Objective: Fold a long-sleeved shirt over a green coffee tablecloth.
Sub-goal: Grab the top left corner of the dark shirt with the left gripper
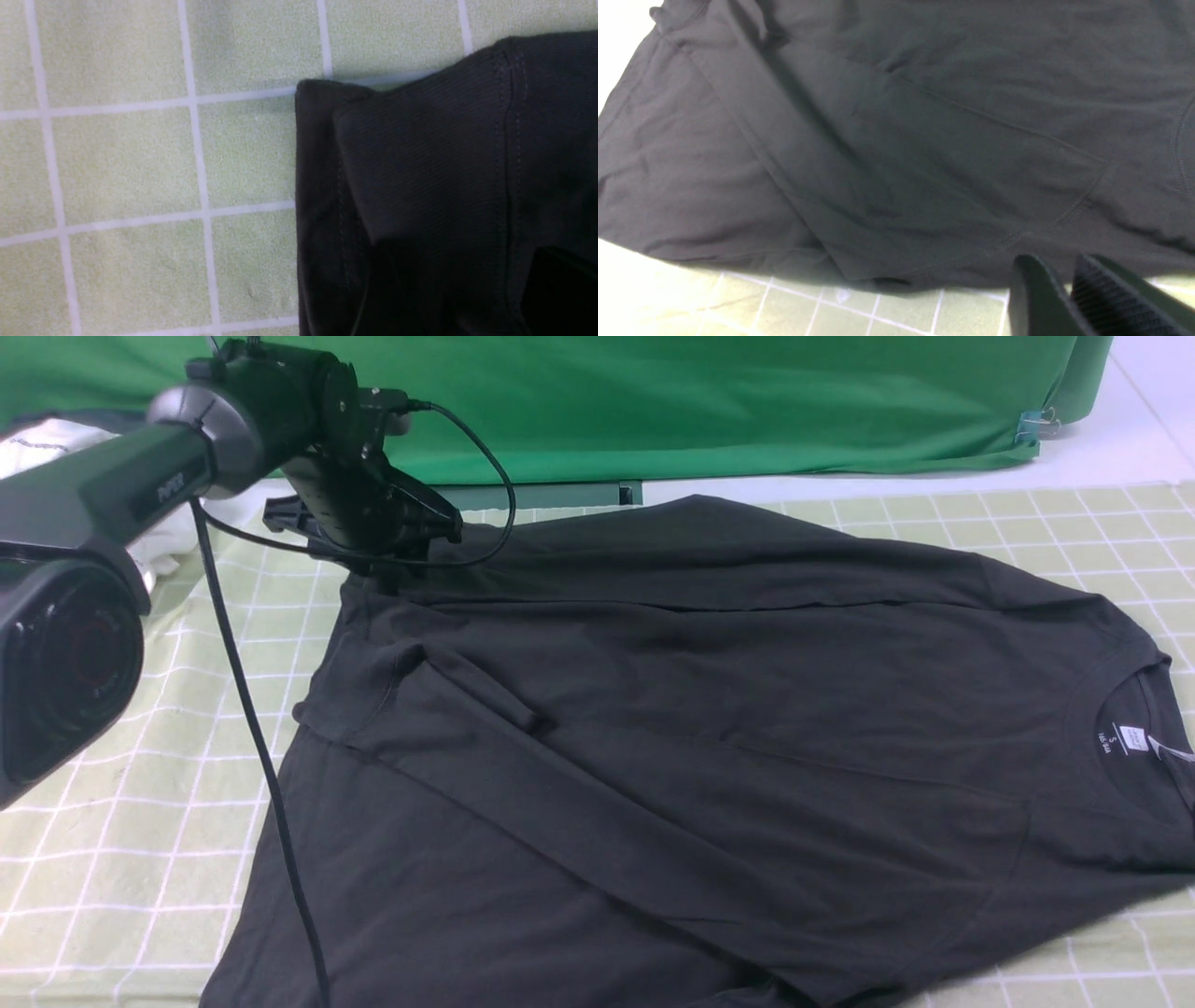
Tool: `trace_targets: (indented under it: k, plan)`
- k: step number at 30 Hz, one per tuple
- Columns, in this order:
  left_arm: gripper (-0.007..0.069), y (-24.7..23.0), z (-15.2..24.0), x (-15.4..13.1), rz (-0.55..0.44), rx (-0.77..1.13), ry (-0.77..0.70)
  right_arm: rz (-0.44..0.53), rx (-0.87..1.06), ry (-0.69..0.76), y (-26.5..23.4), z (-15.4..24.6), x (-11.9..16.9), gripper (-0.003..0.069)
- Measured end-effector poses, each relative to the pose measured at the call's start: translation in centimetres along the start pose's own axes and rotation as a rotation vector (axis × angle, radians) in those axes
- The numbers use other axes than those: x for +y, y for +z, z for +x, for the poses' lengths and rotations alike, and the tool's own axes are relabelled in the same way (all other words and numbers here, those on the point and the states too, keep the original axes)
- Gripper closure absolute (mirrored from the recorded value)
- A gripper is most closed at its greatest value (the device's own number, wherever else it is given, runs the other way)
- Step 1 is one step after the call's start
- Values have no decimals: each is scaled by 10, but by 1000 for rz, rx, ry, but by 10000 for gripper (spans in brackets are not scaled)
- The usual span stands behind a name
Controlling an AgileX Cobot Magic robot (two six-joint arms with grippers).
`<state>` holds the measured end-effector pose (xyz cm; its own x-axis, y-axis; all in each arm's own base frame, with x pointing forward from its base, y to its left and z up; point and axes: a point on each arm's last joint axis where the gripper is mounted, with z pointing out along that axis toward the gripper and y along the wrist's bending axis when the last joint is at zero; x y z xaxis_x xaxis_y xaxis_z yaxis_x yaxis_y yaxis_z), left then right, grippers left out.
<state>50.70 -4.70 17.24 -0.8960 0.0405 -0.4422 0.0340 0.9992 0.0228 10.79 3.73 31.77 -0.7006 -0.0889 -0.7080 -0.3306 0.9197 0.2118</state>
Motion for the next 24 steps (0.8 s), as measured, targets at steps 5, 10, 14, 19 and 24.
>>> trace_targets:
  k: [5,10,14,19,24]
  plan:
    - [254,5,2,3,-35,13,-13,-1,2,-1,0,0,0,535]
    - [291,5,2,4,-41,12,-19,-1,3,-1,0,0,0,535]
    - [460,5,2,2,-23,16,-29,-1,3,-2,0,0,0,535]
    - [599,4,4,-5,48,33,-16,-1,3,-5,0,0,0,535]
    - [603,-14,0,-4,49,30,-15,0,1,-27,0,0,0,535]
